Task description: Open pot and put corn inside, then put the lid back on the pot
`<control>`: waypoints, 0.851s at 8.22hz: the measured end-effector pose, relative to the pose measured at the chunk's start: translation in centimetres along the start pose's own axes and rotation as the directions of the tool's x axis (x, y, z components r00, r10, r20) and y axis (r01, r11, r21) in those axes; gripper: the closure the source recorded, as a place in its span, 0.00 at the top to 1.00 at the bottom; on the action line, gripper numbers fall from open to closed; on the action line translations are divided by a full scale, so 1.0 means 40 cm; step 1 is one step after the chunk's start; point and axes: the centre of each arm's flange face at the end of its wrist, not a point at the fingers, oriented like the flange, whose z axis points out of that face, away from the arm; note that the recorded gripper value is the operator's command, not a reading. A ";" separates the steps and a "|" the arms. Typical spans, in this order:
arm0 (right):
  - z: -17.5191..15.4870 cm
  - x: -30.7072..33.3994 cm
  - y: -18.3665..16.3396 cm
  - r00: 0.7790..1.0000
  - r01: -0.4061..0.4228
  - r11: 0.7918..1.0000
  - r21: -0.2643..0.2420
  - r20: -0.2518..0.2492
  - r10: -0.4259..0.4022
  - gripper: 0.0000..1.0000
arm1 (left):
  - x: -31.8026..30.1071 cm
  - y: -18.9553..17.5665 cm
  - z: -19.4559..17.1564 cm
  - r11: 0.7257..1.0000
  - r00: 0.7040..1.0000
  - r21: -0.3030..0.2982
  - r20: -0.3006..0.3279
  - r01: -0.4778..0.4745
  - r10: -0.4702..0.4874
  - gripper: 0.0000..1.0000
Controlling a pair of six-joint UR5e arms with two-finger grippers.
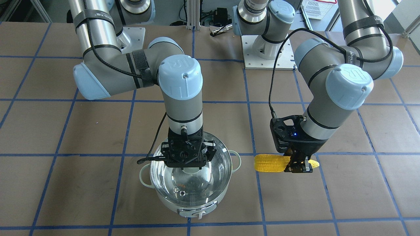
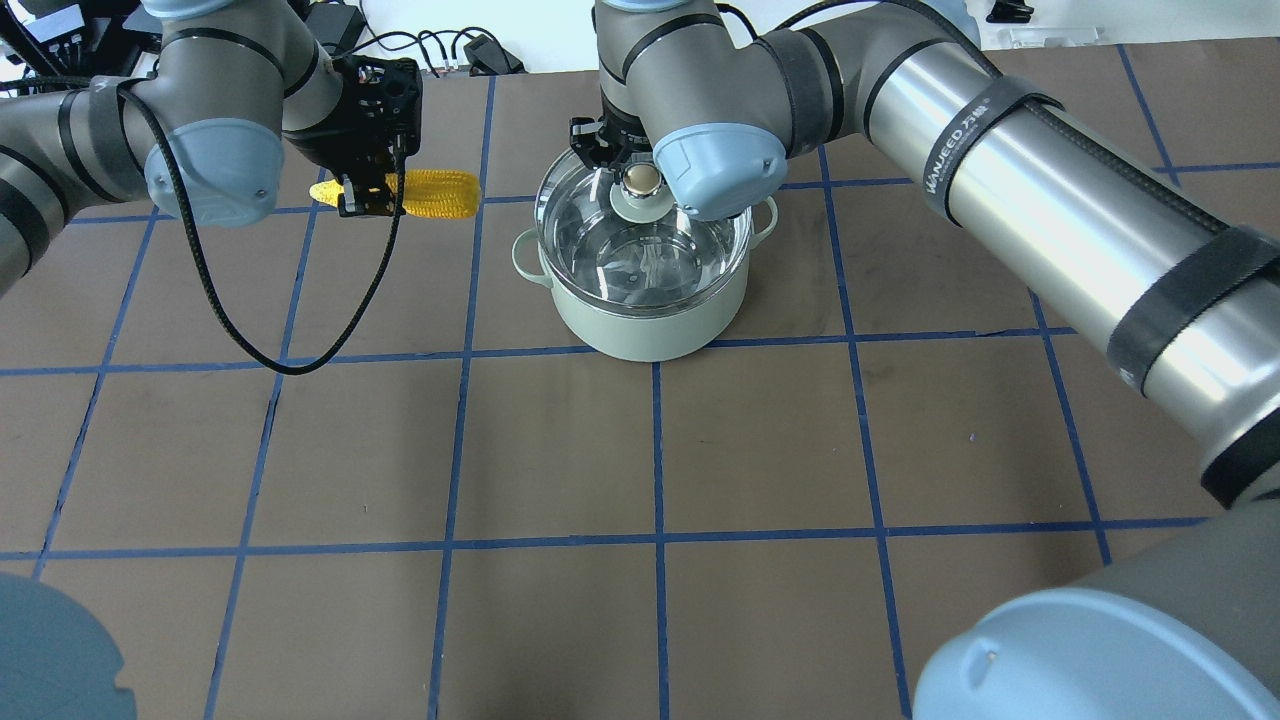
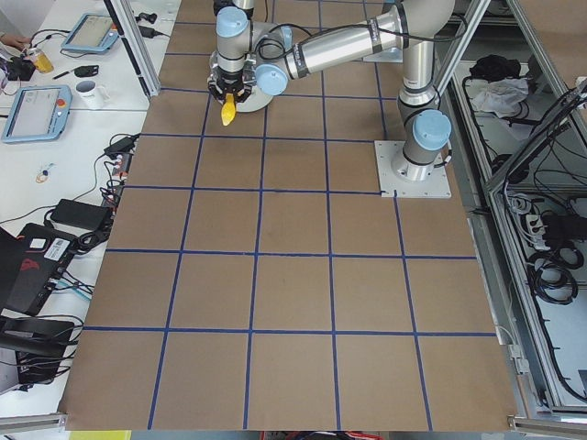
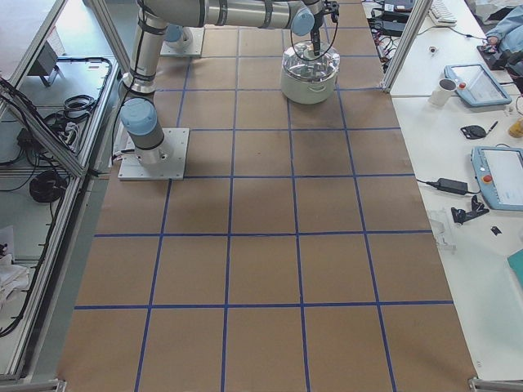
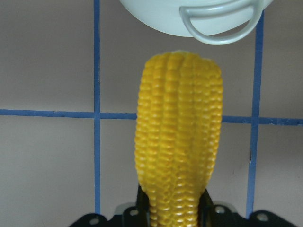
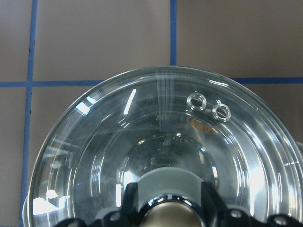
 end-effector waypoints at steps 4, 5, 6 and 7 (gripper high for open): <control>-0.282 0.142 0.019 0.999 0.038 0.999 -0.025 0.025 -0.037 0.37 | 0.024 -0.077 -0.036 1.000 1.000 0.024 0.016 0.011 -0.011 0.00; -0.368 0.232 0.034 0.999 0.045 0.997 -0.059 0.033 -0.043 0.37 | 0.038 -0.137 -0.044 0.999 0.999 0.040 0.020 0.037 -0.038 0.00; -0.444 0.318 0.054 0.998 0.057 0.995 -0.084 0.024 -0.055 0.37 | 0.054 -0.203 -0.049 0.997 0.998 0.052 0.022 0.057 -0.058 0.00; -0.503 0.380 0.081 0.998 0.067 0.992 -0.109 0.002 -0.068 0.36 | 0.071 -0.267 -0.055 0.995 0.997 0.066 0.031 0.075 -0.077 0.00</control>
